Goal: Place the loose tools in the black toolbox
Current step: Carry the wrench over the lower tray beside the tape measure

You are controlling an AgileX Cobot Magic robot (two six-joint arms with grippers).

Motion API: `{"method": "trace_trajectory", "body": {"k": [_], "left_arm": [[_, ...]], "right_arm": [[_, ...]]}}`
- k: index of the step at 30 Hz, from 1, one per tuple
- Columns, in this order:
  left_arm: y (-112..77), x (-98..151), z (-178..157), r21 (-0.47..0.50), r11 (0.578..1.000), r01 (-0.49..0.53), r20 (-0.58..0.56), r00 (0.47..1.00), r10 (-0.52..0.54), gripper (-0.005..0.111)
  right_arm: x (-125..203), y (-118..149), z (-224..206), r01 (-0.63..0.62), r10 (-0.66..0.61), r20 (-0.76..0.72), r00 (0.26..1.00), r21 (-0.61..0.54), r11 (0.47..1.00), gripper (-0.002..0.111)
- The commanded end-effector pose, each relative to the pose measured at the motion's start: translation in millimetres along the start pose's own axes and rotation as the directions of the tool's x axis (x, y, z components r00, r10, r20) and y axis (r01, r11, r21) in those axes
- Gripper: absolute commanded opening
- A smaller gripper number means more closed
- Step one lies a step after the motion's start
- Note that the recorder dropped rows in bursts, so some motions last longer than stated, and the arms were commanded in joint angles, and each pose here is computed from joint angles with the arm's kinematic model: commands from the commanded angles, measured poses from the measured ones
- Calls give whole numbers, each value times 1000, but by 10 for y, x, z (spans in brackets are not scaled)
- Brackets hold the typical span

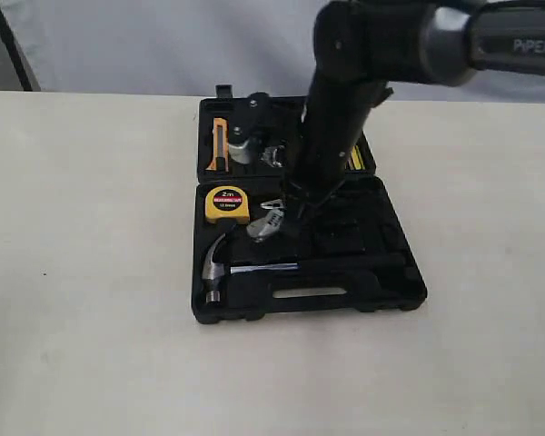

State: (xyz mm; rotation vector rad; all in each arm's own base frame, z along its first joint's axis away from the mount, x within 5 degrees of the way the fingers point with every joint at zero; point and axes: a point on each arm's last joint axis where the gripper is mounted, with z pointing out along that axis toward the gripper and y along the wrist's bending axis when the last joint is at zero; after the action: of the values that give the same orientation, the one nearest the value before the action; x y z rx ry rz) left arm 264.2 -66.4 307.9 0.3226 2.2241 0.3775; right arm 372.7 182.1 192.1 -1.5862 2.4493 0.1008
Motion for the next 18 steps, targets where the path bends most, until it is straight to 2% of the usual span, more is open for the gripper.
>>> {"method": "trace_trajectory", "body": {"k": [1, 4, 5, 7, 9, 12, 15, 18], "left_arm": [[-3, 15, -8, 14, 1000, 22, 7, 1000, -22, 1], [-3, 15, -8, 14, 1000, 22, 7, 1000, -22, 1], [-3, 15, -8, 14, 1000, 22, 7, 1000, -22, 1], [-3, 15, -8, 14, 1000, 22, 7, 1000, -22, 1], [-3, 15, -8, 14, 1000, 22, 7, 1000, -22, 1], [-3, 15, -8, 14, 1000, 22, 7, 1000, -22, 1], [-3, 15, -8, 14, 1000, 22, 7, 1000, -22, 1], [-3, 15, -8, 14, 1000, 22, 7, 1000, -22, 1]], "right_arm": [[182, -24, 243, 47, -49, 32, 998, 58, 997, -1], [218, -43, 405, 55, -62, 55, 997, 114, 992, 1], [212, -50, 414, 49, -58, 66, 996, 125, 991, 4], [204, -56, 418, 32, -42, 73, 996, 127, 991, 18], [188, -57, 389, 23, -35, 86, 996, 137, 990, 37], [175, -47, 305, 13, -27, 101, 995, 138, 990, 60], [133, -22, 133, -77, 56, 162, 985, 127, 989, 62], [91, 16, -108, -150, 120, 233, 965, 114, 982, 54]]}}
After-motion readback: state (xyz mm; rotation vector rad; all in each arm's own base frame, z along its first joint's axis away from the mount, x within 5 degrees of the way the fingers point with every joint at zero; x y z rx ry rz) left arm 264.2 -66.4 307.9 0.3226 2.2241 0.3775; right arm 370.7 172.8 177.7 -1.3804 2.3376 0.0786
